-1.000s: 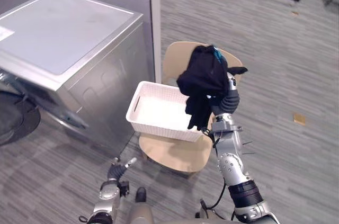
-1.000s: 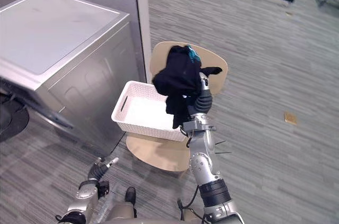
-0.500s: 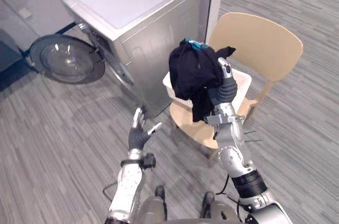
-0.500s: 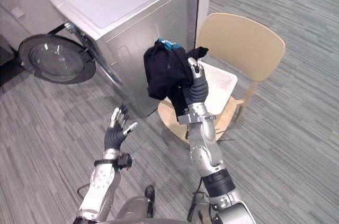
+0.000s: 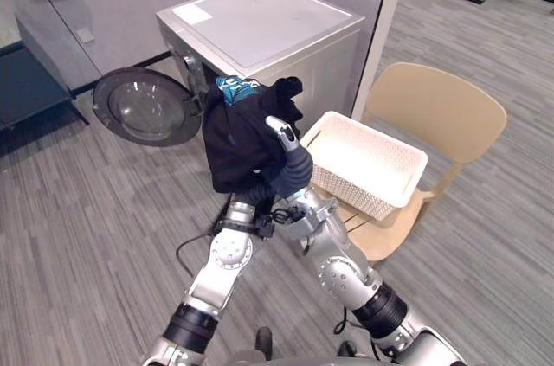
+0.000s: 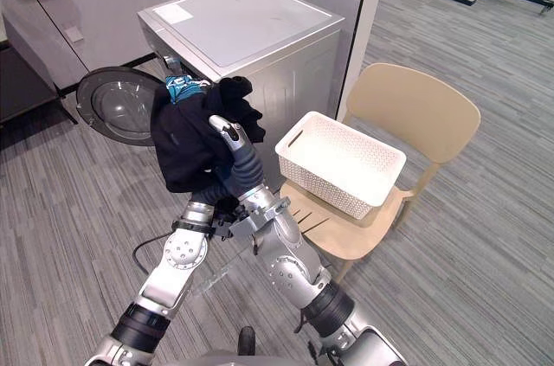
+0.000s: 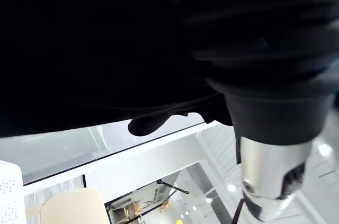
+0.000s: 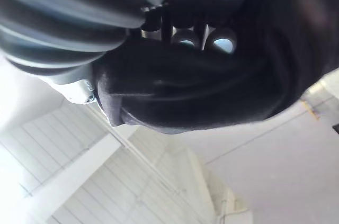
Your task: Pick up the laundry basket with both hands and put the clothes into the washing machine.
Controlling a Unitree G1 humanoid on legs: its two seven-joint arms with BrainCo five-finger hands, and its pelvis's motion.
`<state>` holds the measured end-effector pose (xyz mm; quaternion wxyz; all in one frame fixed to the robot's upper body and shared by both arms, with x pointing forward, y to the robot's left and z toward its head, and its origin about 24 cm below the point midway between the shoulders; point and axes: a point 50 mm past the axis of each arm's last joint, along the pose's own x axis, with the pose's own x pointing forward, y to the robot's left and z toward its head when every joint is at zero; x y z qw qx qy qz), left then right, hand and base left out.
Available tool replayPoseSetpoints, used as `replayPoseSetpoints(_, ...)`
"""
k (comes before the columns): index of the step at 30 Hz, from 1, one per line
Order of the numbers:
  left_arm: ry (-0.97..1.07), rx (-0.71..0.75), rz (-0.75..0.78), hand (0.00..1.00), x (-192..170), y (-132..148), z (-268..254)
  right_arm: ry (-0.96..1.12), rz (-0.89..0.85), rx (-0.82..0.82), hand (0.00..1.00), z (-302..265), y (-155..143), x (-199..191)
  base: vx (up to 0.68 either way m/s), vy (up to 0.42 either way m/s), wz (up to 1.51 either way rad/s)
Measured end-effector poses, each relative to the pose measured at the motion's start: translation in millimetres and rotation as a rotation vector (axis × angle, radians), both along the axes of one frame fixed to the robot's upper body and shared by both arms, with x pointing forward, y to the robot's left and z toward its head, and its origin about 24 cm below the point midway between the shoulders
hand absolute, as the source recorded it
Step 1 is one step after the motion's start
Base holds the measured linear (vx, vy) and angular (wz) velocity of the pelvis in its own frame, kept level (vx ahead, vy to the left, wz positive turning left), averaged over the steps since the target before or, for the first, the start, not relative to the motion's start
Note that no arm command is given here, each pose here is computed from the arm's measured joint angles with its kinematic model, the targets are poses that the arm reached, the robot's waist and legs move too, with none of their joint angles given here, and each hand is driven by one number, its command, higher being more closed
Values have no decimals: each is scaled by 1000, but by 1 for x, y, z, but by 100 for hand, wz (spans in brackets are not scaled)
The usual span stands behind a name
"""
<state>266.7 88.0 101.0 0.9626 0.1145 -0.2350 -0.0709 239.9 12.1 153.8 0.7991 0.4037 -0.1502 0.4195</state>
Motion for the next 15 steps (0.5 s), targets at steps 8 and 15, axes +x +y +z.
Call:
replayPoseSetpoints(8,-14,18,50,100,5,-1,2,44,110,-21,0,-17,14,-17,-13,12,-5)
replayPoseSetpoints(15,116,-73,83,100,-6,12,-23,30,42,-209,0,-48,1,-23,-8,-3,-4)
